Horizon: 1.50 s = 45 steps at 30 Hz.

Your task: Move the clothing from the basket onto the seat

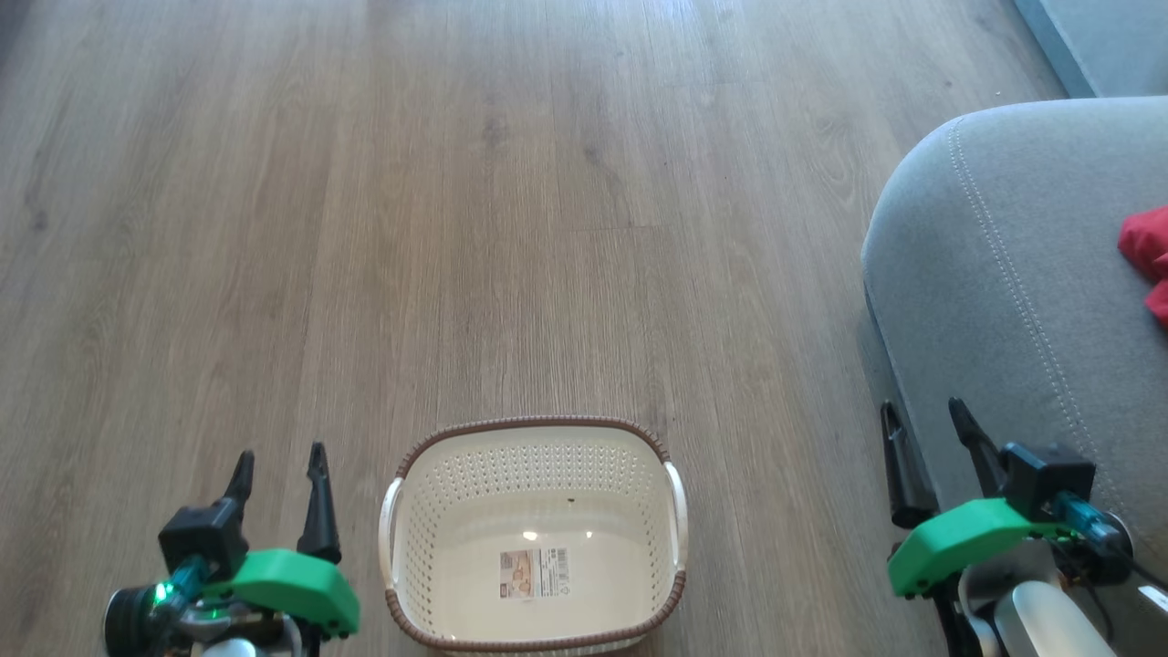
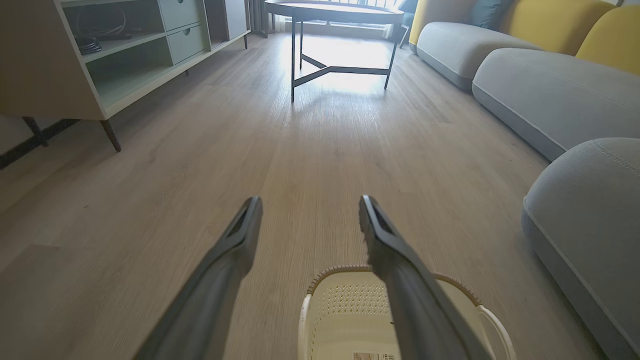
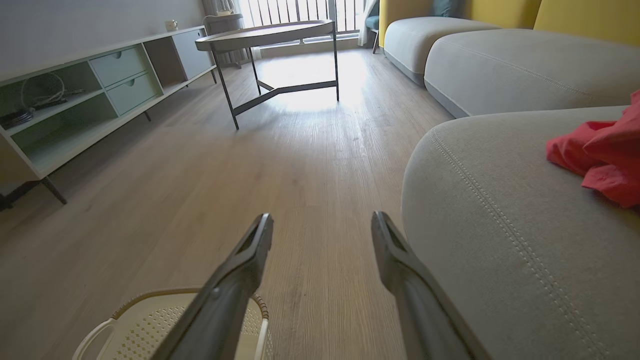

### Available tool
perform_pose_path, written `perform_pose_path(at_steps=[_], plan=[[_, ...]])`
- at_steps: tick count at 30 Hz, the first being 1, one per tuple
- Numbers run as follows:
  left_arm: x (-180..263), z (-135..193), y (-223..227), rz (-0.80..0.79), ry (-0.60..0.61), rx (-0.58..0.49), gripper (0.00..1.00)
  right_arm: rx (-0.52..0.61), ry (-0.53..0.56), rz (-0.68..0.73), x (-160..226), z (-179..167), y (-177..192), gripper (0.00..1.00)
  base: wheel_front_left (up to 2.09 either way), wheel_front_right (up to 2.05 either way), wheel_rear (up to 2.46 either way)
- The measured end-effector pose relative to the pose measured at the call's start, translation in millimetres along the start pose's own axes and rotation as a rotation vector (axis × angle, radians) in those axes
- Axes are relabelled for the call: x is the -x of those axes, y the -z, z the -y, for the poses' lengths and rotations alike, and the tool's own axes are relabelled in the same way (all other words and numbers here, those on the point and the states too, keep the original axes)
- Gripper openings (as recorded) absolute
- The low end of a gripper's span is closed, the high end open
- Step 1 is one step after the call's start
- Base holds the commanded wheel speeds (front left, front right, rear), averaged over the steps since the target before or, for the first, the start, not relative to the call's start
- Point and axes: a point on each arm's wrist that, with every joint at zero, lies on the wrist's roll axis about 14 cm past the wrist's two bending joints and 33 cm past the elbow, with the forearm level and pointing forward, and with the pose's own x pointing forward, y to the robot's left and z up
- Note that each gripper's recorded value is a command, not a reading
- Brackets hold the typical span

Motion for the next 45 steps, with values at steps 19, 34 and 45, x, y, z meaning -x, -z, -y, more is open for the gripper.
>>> perform_pose_path(at_steps=[19, 34, 45], plan=[[-2, -9, -5, 0.018, -0.036, 0.027, 1.00, -0.002, 0.014, -0.016, 1, 3, 6, 1.00, 0.00, 0.00, 0.00], [25, -18, 48, -0.160, -0.078, 0.122, 0.00, -0.089, 0.069, -0.160, 24, 10, 51, 0.00, 0.00, 0.00, 0.00], [23, -20, 46, -0.162, -0.102, 0.246, 0.00, -0.206, 0.116, -0.155, 22, 16, 49, 0.00, 0.00, 0.00, 0.00]])
